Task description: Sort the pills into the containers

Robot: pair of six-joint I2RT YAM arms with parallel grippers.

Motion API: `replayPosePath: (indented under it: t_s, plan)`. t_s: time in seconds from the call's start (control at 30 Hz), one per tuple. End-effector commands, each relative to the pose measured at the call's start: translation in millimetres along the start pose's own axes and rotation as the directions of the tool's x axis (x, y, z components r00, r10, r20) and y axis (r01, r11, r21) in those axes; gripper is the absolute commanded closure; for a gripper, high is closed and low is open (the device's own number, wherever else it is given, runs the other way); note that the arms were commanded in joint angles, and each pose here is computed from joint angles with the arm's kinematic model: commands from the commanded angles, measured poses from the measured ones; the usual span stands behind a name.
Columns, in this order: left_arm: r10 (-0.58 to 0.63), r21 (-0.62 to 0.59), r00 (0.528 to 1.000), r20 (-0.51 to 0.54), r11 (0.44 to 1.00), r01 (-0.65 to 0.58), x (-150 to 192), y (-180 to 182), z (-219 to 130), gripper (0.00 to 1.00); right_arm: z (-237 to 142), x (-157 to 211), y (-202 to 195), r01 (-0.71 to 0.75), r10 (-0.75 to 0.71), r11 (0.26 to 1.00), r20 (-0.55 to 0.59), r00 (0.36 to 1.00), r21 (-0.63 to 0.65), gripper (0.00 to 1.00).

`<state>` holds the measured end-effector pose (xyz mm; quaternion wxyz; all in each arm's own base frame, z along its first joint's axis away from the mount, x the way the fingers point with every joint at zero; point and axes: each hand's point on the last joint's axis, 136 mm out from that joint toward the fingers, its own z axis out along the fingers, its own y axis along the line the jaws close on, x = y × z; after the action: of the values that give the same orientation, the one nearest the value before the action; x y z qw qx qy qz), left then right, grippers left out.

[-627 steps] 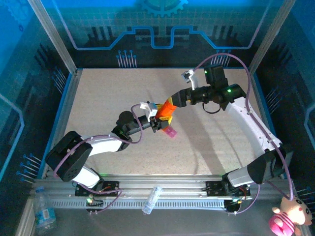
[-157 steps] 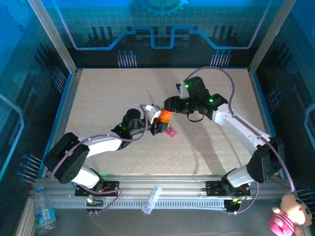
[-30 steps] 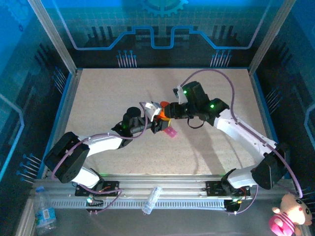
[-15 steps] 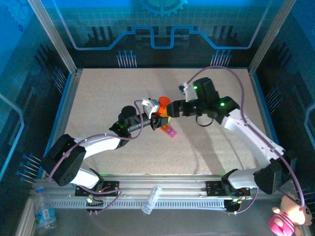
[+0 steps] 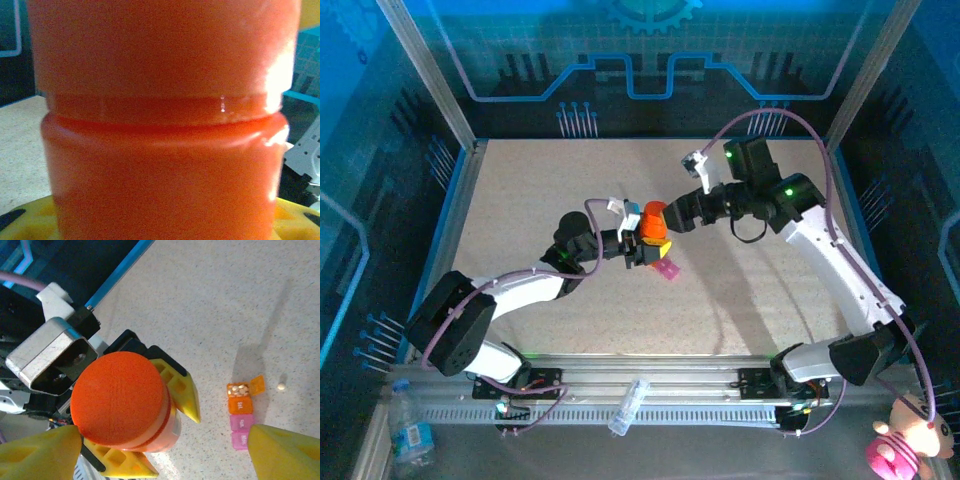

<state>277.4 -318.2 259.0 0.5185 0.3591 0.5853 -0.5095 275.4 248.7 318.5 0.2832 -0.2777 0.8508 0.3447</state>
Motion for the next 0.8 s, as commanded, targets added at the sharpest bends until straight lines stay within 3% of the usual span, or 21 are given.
replayPosePath:
  t_s: [0.0,0.53,0.77]
  plan:
    - [0.025,0.067,0.999,0.045,0.997,-0.028,-20.3,-9.3,4.0,1.0,0.5,2.2,19.8,0.041,-0.042,0.997,-0.017,0.999,-0.064,0.13]
    - [-0.003,0.11,0.999,0.053,0.994,-0.002,-25.3,-13.7,7.2,1.0,34.0,7.2,17.7,0.018,-0.022,0.997,-0.055,0.998,-0.07,0.24]
    - [-0.012,0.104,0.999,0.05,0.995,0.007,-21.9,-12.2,6.9,1.0,41.5,5.5,8.5,0.001,-0.002,0.999,-0.045,0.999,-0.038,0.62]
